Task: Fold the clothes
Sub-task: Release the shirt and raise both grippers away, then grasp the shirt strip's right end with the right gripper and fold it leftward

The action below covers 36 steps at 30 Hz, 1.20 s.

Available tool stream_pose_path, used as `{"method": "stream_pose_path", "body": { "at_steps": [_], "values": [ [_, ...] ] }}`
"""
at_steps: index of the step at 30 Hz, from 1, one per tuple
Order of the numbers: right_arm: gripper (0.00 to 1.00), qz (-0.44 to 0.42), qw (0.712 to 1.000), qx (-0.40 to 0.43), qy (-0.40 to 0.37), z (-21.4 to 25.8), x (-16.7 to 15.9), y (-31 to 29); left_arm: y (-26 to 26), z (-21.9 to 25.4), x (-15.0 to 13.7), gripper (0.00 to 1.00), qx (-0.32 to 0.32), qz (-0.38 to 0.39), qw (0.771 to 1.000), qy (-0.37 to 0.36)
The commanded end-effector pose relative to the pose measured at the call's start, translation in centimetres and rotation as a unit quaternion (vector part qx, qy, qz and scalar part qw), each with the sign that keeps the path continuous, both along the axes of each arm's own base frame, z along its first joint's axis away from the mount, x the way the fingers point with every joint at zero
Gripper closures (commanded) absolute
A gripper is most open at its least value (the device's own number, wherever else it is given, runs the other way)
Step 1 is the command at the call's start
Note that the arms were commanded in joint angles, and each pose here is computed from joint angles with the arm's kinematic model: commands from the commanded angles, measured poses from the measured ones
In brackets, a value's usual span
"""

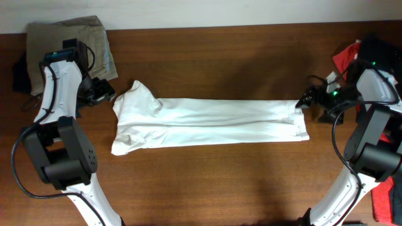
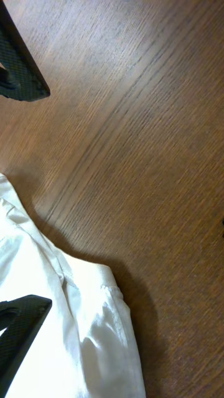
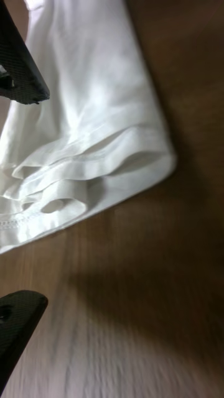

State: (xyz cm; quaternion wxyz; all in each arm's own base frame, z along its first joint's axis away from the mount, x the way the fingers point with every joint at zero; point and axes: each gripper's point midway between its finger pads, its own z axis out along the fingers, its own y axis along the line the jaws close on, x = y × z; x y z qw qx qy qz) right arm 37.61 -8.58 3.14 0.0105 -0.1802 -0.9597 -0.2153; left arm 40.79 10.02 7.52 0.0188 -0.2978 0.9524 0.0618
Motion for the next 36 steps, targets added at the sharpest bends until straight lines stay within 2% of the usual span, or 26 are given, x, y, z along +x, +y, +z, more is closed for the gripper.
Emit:
{"method": "stream_pose_path", "body": {
  "at_steps": [1, 7, 8, 9, 11, 14, 15, 18, 21, 25, 29, 32, 36],
  "values": [
    [0.01, 0.014, 0.999, 0.044, 0.004, -1.7, -1.6, 2.2, -0.3, 0.6, 0.0, 0.01, -0.003, 0.003, 1.000, -0.007],
    [0.00, 0.039, 0.996, 0.076, 0.034, -4.8, -4.4, 6.2, -0.3, 0.6, 0.0, 0.01, -0.003, 0.003, 1.000, -0.007],
    [0.12, 0.042, 0.995, 0.078, 0.045, -5.0, -4.8, 7.1, -0.3, 0.6, -0.1, 0.01, -0.003, 0.003, 1.000, -0.007],
    [0.32, 0.041, 0.995, 0.077, 0.051, -5.0, -4.9, 7.5, -0.3, 0.6, -0.1, 0.01, -0.003, 0.003, 1.000, -0.007],
    [0.50, 0.028, 0.996, 0.059, 0.058, -5.4, -4.5, 7.7, -0.3, 0.6, 0.0, 0.01, -0.003, 0.003, 1.000, -0.007],
    [0.89, -0.013, 0.996, 0.009, 0.085, -6.2, -4.5, 6.3, -0.3, 0.6, -0.1, 0.01, -0.003, 0.003, 1.000, -0.005],
    [0.96, -0.020, 0.996, -0.009, 0.092, -6.5, -4.6, 5.6, -0.3, 0.6, -0.1, 0.01, -0.003, 0.003, 1.000, -0.005],
    [0.96, -0.044, 0.991, -0.058, 0.110, -5.8, -4.5, 3.2, -0.3, 0.6, -0.1, 0.01, -0.003, 0.003, 1.000, -0.005],
    [0.96, -0.056, 0.991, -0.068, 0.105, -1.7, -2.6, 1.3, -0.3, 0.6, -0.2, 0.01, -0.003, 0.003, 1.000, -0.005],
    [0.96, -0.060, 0.984, -0.123, 0.114, 4.0, -1.5, 0.3, -0.3, 0.6, -0.2, 0.01, -0.004, 0.003, 1.000, -0.003],
    [0.96, -0.007, 0.989, -0.119, 0.086, 7.0, -0.6, 4.9, -0.6, 0.5, -0.2, 0.01, -0.011, 0.003, 1.000, -0.005],
    [0.96, 0.060, 0.992, -0.082, 0.070, 7.4, -0.3, 11.5, -0.8, 0.5, -0.1, 0.01, -0.016, 0.003, 1.000, -0.006],
    [0.96, 0.153, 0.984, -0.084, 0.040, 7.3, -0.5, 18.8, -0.8, 0.5, -0.2, 0.01, -0.017, 0.003, 1.000, -0.006]
  ]
}}
